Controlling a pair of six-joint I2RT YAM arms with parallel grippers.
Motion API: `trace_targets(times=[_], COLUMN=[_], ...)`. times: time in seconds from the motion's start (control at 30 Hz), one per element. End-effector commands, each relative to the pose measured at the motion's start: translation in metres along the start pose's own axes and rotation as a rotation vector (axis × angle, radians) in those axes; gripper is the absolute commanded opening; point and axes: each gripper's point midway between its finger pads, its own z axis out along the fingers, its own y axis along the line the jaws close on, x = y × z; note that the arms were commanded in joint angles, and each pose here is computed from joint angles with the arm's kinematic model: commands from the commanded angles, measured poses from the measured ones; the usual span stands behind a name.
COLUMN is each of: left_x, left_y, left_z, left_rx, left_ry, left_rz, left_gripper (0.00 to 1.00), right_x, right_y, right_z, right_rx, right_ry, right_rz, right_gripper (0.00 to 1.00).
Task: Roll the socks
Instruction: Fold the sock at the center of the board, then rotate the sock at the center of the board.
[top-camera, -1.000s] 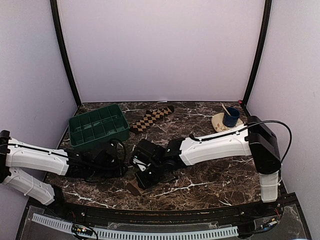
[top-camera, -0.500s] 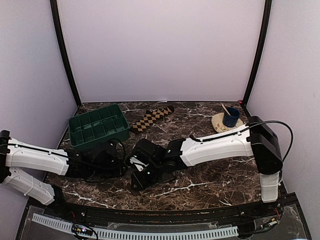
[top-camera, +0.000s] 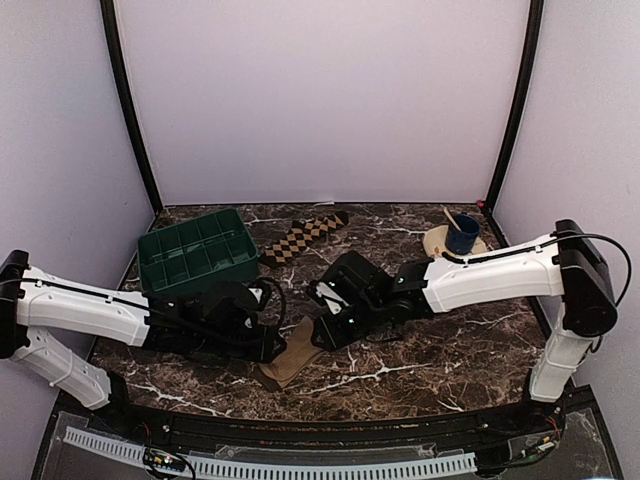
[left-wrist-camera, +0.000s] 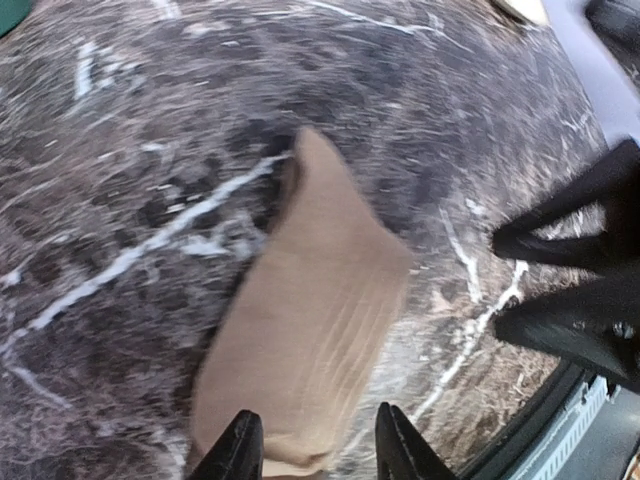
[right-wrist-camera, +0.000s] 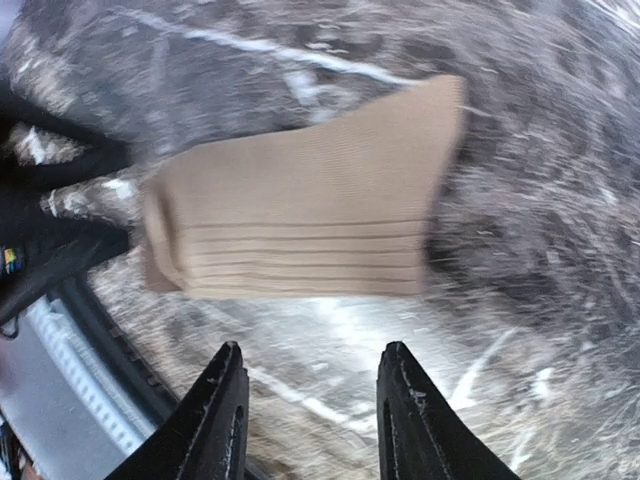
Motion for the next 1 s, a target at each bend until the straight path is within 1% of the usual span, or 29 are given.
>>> trace_targets(times=[0.0,0.27,0.43,0.47,0.53,0.8,0.97], left_x=[0.014,0.030,0.036,0.037,0.039,0.040,0.038], left_y=[-0.004,0.016,0.013,0.013,0.014,0.019,0.023], left_z=[0.002,-0.002,-0.002,-0.002,-0.001,0.004,0.005], left_rx=[-0.060,-0.253,-0.279,-0.288,-0.307,-0.392,-0.441], left_ry=[0.092,0.184,0.221,0.229,0.243,0.266,0.268], left_rz=[0.128,0.153,0.200,0.208,0.226,0.269,0.261], left_gripper=[0.41,0.38,0.37,0.37,0.36,0.35,0.38], right_x=[-0.011,-0.025,-0.031,-0.041,-0.045,-0.043,-0.041], right_y=[-0.013,-0.030,-0.042,-0.039,-0.042,-0.047,-0.045], right_z=[-0.001,0.008,0.019,0.018,0.022,0.036,0.039], right_rx=[-0.009,-0.027,-0.036,-0.047,-0.058,-0.104,-0.122], right_ry=[-0.065,-0.089,-0.075,-0.092,-0.090,-0.075,-0.068], right_rz=[-0.019,-0.028,-0.039,-0.043,-0.044,-0.038,-0.045], right_gripper=[0.41,0.42,0.43,0.43,0.43,0.43,0.43])
